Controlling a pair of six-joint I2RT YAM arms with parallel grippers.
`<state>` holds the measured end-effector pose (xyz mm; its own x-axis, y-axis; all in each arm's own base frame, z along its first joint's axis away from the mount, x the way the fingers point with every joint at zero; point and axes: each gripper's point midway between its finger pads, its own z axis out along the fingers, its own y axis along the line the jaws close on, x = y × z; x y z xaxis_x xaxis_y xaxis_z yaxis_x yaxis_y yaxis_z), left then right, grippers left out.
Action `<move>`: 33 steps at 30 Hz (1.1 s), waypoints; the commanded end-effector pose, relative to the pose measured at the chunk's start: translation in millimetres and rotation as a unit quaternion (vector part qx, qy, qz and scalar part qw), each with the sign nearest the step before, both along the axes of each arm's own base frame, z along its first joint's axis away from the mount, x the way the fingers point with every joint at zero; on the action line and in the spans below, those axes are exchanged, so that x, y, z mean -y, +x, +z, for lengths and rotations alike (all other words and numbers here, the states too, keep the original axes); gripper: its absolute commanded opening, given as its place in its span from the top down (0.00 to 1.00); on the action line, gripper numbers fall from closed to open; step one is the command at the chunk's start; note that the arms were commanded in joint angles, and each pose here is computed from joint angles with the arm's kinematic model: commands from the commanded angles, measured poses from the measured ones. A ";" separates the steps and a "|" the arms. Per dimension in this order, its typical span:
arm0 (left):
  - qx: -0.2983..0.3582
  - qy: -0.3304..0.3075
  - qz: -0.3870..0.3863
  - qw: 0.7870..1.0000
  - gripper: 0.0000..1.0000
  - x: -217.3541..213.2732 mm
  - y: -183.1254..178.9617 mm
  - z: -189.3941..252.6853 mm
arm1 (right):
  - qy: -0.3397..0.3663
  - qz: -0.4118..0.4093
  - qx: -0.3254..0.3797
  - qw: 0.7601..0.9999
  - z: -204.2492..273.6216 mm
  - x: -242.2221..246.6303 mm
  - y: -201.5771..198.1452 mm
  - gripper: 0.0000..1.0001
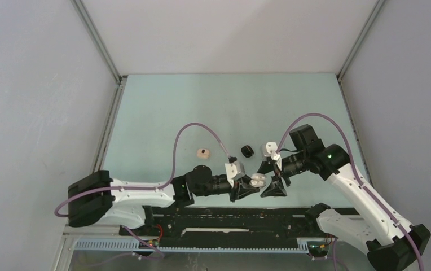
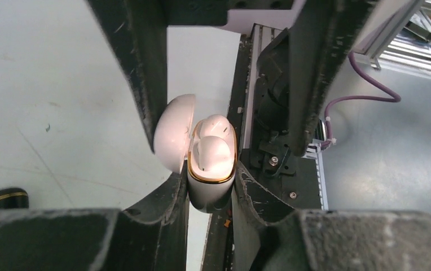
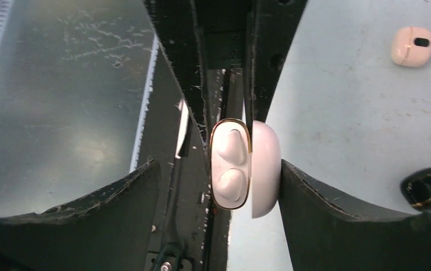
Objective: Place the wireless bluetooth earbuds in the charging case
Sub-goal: Close the charging case with the earbuds, then place the charging case with the earbuds at the center of the board.
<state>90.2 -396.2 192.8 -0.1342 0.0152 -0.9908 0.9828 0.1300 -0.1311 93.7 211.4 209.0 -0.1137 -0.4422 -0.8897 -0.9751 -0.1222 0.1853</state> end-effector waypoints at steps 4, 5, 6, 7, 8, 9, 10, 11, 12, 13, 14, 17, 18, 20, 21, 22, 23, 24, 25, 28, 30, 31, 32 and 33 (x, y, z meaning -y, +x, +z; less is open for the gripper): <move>-0.110 -0.043 0.096 0.988 1.00 -5.0 49.3 9.3 | -0.019 -0.020 0.065 0.997 24.0 14.3 -2.2 0.26; -0.118 -0.038 0.105 0.987 1.00 -7.2 52.7 2.5 | -0.025 -0.045 0.073 0.996 25.6 17.9 5.1 0.27; -0.123 -0.028 0.113 0.986 1.00 -8.3 57.1 -4.8 | -0.026 -0.070 0.082 0.994 28.1 21.3 13.1 0.27; -0.129 -0.014 0.117 0.985 1.00 -8.2 59.6 -13.8 | -0.026 -0.096 0.095 0.991 30.5 25.9 23.3 0.27; -0.132 -0.005 0.122 0.984 1.00 -8.1 61.0 -20.4 | -0.029 -0.134 0.104 0.985 31.3 29.8 37.6 0.27; -0.141 0.007 0.129 0.982 1.00 -8.5 62.7 -29.4 | -0.036 -0.189 0.098 0.976 30.1 33.5 55.2 0.25; -0.151 0.013 0.140 0.979 1.00 -9.3 65.3 -35.0 | -0.031 -0.236 0.109 0.965 31.5 35.7 77.1 0.23; -0.164 0.022 0.149 0.975 1.00 -9.3 67.8 -40.2 | -0.038 -0.272 0.097 0.957 20.6 39.1 90.9 0.21; -0.182 0.037 0.158 0.970 1.00 -9.5 70.5 -47.1 | -0.036 -0.289 0.079 0.953 13.6 39.2 98.7 0.21; -0.205 0.055 0.160 0.964 0.99 -8.2 71.8 -53.9 | -0.034 -0.294 0.054 0.954 5.4 38.4 102.7 0.21; -0.232 0.087 0.165 0.955 0.98 -9.8 72.7 -67.1 | -0.030 -0.299 0.030 0.953 -1.0 38.5 106.6 0.21; -0.304 0.126 0.168 0.929 0.94 -4.9 75.1 -89.8 | -0.020 -0.317 -0.017 0.948 -10.4 44.6 119.2 0.21; -0.322 0.136 0.172 0.921 0.92 -3.9 76.4 -98.3 | -0.020 -0.329 -0.017 0.944 -9.8 49.0 123.7 0.21; -0.344 0.151 0.192 0.907 0.89 -4.9 83.3 -113.3 | -0.019 -0.348 0.000 0.937 -7.2 56.2 130.5 0.21; -0.353 0.153 0.200 0.901 0.87 -5.1 87.5 -118.9 | -0.019 -0.354 0.008 0.935 -6.6 58.1 131.5 0.21; -0.361 0.151 0.210 0.896 0.84 -5.7 92.8 -122.1 | -0.016 -0.356 0.015 0.934 -5.9 58.9 131.2 0.21; -0.371 0.149 0.218 0.890 0.82 -6.1 97.3 -126.5 | -0.015 -0.356 0.020 0.934 -5.7 59.5 130.1 0.21; -0.385 0.144 0.219 0.885 0.80 -4.4 101.5 -129.0 | -0.014 -0.357 0.024 0.934 -5.4 60.2 129.7 0.21; -0.400 0.139 0.213 0.880 0.79 -1.1 103.9 -131.5 | -0.015 -0.361 0.027 0.932 -5.5 61.5 130.0 0.21; -0.440 0.131 0.202 0.865 0.75 4.1 109.7 -137.9 | -0.021 -0.372 0.030 0.928 -6.4 64.9 132.9 0.20; -0.455 0.130 0.215 0.854 0.70 -1.2 114.9 -143.0 | -0.021 -0.373 0.030 0.927 -6.5 65.2 133.3 0.20; -0.461 0.130 0.223 0.849 0.67 -5.3 117.6 -146.2 | -0.021 -0.373 0.032 0.927 -6.4 65.6 133.8 0.20; -0.468 0.135 0.230 0.843 0.61 -9.9 119.0 -149.8 | -0.023 -0.375 0.032 0.926 -6.9 66.3 134.2 0.20; -0.472 0.138 0.232 0.839 0.58 -12.0 119.3 -152.2 | -0.025 -0.378 0.031 0.925 -7.9 67.2 135.1 0.20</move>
<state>201.6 -379.2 27.5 -0.8881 0.0139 -0.4595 0.3554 0.6547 -0.6671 219.9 147.5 198.2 -0.3695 -0.3075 -0.8769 -0.8039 0.5790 0.1357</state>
